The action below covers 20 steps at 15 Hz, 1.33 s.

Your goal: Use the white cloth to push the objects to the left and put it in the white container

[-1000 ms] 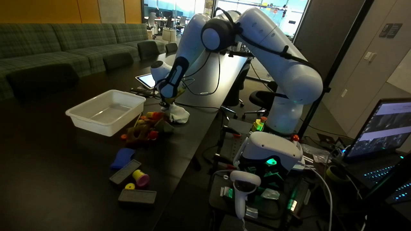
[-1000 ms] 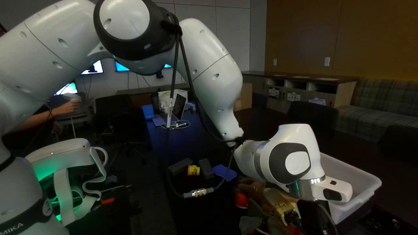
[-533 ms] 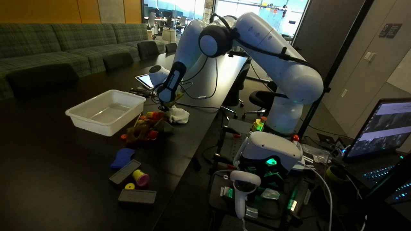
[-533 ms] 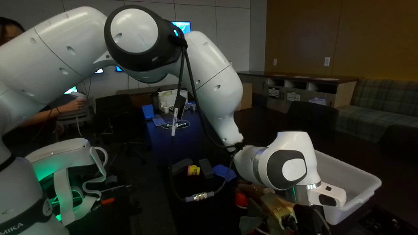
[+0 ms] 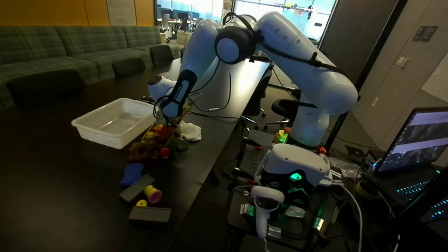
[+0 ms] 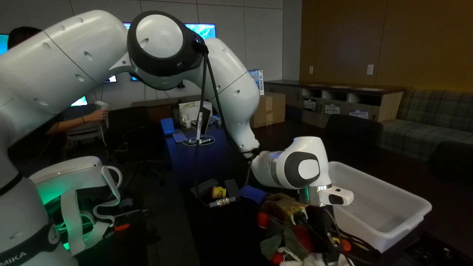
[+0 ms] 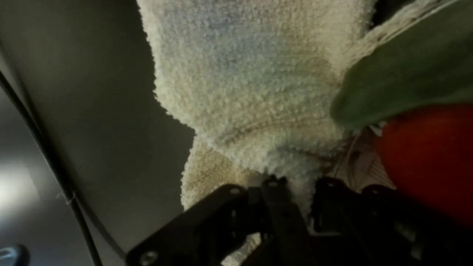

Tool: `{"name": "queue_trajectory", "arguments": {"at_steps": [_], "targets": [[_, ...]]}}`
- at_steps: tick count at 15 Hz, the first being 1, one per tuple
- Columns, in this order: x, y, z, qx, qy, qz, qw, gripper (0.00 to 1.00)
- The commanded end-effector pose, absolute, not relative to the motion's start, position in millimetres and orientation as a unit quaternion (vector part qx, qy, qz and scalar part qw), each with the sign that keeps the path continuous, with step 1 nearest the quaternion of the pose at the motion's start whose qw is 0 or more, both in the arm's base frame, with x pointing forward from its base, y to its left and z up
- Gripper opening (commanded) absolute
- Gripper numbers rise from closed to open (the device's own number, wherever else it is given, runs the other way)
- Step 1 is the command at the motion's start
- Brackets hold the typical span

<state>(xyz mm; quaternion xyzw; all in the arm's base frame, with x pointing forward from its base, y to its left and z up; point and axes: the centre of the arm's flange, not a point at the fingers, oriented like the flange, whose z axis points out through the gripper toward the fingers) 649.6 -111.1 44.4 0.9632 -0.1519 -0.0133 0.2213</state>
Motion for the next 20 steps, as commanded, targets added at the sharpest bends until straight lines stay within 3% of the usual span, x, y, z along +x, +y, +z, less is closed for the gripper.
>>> {"name": "queue_trajectory", "arguments": {"at_steps": [1, 14, 20], "targets": [[636.3, -38.5, 36.2, 0.965, -0.156, -0.035, 0.207, 0.07], [568.3, 211.0, 55.4, 0.979, -0.097, -0.05, 0.172, 0.07], [553.3, 221.2, 82.6, 0.985, -0.087, -0.031, 0.145, 0.07]]}}
